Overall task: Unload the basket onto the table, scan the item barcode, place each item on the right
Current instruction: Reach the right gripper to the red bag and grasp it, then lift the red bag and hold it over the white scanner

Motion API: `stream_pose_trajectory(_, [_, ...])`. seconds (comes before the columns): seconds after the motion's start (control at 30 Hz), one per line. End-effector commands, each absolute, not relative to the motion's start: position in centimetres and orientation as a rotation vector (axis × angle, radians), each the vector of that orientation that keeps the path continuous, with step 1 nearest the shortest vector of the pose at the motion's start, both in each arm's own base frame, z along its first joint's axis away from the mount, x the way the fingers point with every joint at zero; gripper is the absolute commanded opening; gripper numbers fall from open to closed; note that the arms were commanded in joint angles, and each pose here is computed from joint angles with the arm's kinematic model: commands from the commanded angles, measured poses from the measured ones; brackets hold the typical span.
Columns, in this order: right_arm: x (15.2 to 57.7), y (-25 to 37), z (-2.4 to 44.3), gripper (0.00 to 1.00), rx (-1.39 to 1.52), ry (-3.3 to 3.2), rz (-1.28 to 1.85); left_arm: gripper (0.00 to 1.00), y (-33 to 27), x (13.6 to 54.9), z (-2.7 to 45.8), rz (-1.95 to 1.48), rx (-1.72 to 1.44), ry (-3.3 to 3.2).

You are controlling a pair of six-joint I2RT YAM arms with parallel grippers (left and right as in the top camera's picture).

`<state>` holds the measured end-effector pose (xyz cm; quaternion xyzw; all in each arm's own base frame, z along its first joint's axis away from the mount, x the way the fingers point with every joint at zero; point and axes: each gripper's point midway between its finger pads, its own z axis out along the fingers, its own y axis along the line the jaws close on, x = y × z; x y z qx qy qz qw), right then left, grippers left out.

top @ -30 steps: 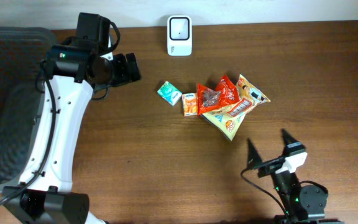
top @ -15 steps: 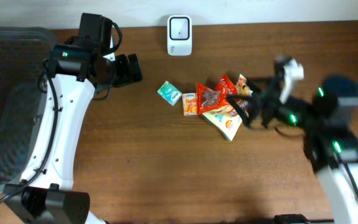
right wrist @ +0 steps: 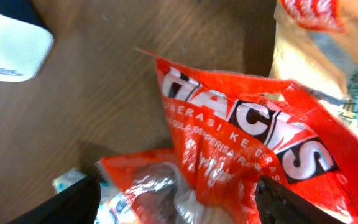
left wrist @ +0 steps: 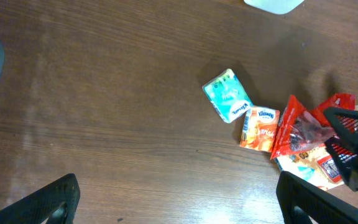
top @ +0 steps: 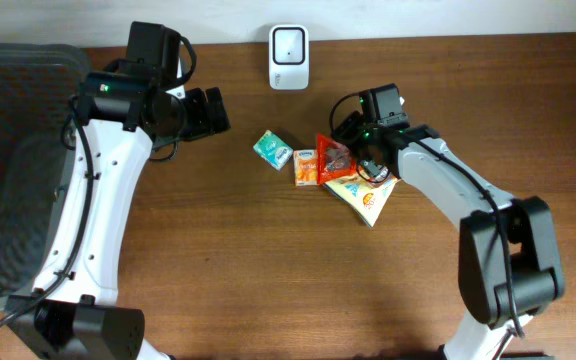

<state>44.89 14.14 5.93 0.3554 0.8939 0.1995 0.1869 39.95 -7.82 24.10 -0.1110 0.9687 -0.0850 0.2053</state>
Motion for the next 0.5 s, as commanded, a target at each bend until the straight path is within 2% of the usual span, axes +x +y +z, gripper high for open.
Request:
stream_pose_trajectory(0.0, [44.6, 14.6, 3.4, 0.76, 1.079, 2.549, 0.532, 0.99, -7.7, 39.9, 24.3, -0.244, -0.319, 2.693])
stream_pose_trajectory(0.03, [44.4, 14.6, 2.2, 0.64, 1.089, 2.571, 0.513, 0.99, -7.7, 39.9, 24.3, -0.244, -0.32, 2.693])
stream_pose_trajectory(0.1, [44.2, 15.0, 2.1, 0.35, 1.087, 2.585, 0.535, 0.99, -7.7, 39.9, 24.3, -0.244, -0.319, 2.693])
stream_pose_trajectory(0.13, [44.2, 15.0, 2.1, 0.24, 1.085, 2.586, 0.539, 0.99, -7.8, 39.9, 24.3, -0.244, -0.319, 2.694])
stream_pose_trajectory(0.2, [44.0, 15.0, 2.0, 0.25, 1.09, 2.597, 0.535, 0.99, -7.7, 39.9, 24.3, -0.244, -0.319, 2.693])
stream_pose_trajectory(0.23, [43.8, 15.5, 2.0, 0.59, 1.085, 2.615, 0.572, 0.99, -7.7, 39.9, 24.3, -0.244, -0.32, 2.693])
stream_pose_trajectory(0.27, [43.6, 16.0, 2.1, 0.68, 1.081, 2.629, 0.607, 0.99, -7.7, 39.9, 24.3, -0.244, -0.319, 2.694])
stream_pose_trajectory(0.33, [43.2, 16.9, 2.2, 0.72, 1.067, 2.653, 0.652, 0.99, -7.7, 39.9, 24.3, -0.244, -0.319, 2.693])
stream_pose_trajectory(0.37, [43.0, 17.3, 2.1, 0.73, 1.054, 2.66, 0.645, 0.99, -7.8, 39.9, 24.3, -0.244, -0.319, 2.693])
stream_pose_trajectory(0.4, [42.8, 17.0, 1.8, 0.66, 1.066, 2.651, 0.584, 0.99, -7.7, 39.9, 24.3, -0.244, -0.319, 2.693])
stream_pose_trajectory(0.47, [43.0, 16.4, 1.6, 0.44, 1.071, 2.633, 0.53, 0.99, -7.7, 39.9, 24.3, -0.244, -0.319, 2.693])
